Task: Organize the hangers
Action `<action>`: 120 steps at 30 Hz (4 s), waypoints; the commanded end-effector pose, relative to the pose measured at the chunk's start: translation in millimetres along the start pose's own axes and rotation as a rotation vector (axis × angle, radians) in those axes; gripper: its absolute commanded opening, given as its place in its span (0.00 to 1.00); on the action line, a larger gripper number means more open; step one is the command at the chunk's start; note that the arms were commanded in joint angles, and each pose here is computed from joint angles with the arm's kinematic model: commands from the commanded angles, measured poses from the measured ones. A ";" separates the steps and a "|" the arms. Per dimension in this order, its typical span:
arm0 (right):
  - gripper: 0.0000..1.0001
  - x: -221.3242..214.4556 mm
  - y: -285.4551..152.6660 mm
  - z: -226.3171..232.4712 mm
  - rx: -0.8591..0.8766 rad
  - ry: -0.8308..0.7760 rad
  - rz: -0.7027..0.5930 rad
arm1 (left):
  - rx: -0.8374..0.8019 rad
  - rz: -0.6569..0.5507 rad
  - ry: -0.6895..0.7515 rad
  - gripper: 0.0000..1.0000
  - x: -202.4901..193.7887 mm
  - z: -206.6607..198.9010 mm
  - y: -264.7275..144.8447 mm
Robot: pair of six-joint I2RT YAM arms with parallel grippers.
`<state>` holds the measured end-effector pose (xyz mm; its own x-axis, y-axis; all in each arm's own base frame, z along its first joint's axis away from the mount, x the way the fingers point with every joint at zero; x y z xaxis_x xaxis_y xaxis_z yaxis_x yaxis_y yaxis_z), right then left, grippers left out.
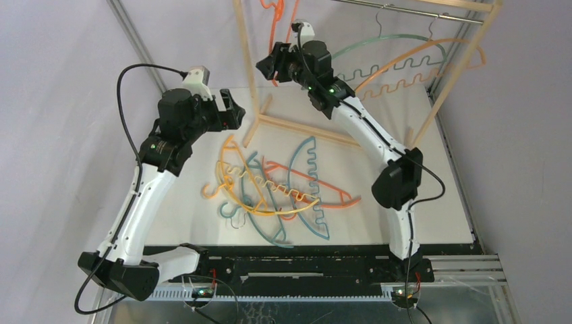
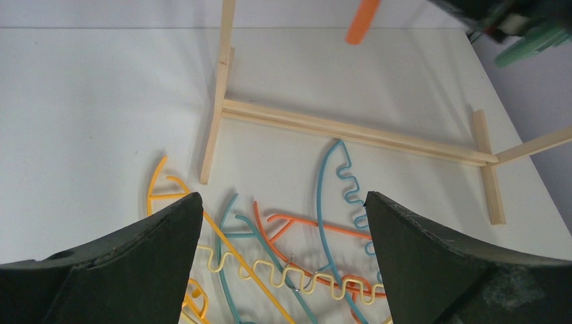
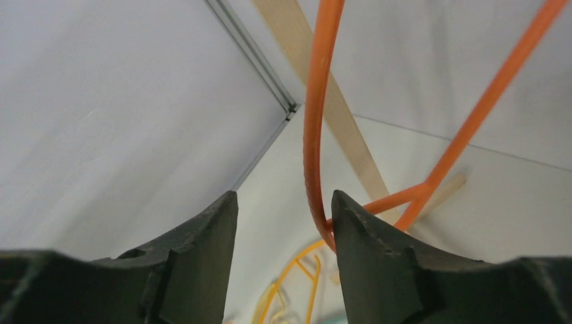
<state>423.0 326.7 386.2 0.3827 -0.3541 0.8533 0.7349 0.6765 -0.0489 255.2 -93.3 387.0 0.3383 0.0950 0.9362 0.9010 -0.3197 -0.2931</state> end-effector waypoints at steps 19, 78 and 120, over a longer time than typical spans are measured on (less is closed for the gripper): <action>0.80 32.5 -191.5 55.0 -0.119 -0.281 -0.123 | -0.102 0.039 -0.096 1.00 -30.8 -1.7 13.7; 0.73 -79.0 -236.1 47.7 0.095 -0.284 0.415 | 0.523 0.382 -0.726 0.54 -245.5 72.1 25.0; 0.63 -99.6 -220.9 32.3 0.115 -0.267 0.533 | 0.417 0.352 -0.643 0.00 -210.4 76.1 32.0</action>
<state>204.9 231.4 322.2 0.5463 0.2276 0.8061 0.4310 0.7488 -0.5036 230.6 -53.8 125.8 0.6312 0.6445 0.4317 0.6079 -0.0653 -0.7914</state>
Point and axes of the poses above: each gripper's point midway between its finger pads, its own y axis out along the fingers, its own z axis along the line the jaws close on, x = y × z, the point moved 10 cm from there along -y, back along the fingers, and after that the axes turned 4 degrees about y, right-handed, at the moved point
